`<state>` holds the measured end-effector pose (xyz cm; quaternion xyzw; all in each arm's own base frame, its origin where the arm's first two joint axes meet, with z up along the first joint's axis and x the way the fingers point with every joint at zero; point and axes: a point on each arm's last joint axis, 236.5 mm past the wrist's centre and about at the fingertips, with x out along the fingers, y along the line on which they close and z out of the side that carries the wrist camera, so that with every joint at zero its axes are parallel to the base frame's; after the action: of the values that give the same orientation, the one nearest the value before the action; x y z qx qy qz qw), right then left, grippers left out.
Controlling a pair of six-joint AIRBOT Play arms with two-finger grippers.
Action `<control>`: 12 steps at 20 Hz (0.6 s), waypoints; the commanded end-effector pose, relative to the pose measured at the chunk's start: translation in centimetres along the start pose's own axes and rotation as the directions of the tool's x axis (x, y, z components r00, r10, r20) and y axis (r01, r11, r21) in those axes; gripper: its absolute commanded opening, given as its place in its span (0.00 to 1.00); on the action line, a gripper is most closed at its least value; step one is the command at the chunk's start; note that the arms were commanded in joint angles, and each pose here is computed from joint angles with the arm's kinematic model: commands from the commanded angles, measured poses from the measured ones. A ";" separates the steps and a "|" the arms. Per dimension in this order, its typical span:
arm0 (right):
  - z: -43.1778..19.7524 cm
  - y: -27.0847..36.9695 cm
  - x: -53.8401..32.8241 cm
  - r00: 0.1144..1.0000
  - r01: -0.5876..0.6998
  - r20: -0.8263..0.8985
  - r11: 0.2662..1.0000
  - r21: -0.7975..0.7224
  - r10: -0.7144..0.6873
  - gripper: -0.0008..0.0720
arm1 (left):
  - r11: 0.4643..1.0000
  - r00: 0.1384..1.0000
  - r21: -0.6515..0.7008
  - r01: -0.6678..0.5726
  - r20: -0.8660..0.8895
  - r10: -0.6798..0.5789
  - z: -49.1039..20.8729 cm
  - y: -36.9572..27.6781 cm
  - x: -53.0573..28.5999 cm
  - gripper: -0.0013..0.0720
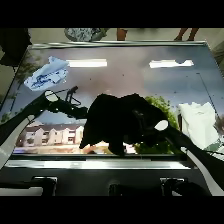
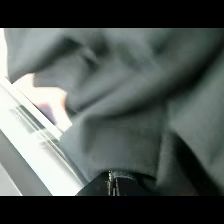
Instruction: Fold the shirts.
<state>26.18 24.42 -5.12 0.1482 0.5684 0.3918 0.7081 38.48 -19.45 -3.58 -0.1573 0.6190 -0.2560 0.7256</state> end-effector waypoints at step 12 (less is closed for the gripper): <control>7.1 24.9 -59.4 -0.123 0.986 0.959 0.074 0.146 -0.256 0.07 | 0.920 -0.062 0.155 -0.361 0.980 -0.189 -2.6 -23.0 -59.6 0.05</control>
<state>28.16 3.32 46.39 -0.2872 -0.0049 0.0706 0.9553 34.13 -5.63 48.93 -0.1151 -0.0217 -0.1489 0.9819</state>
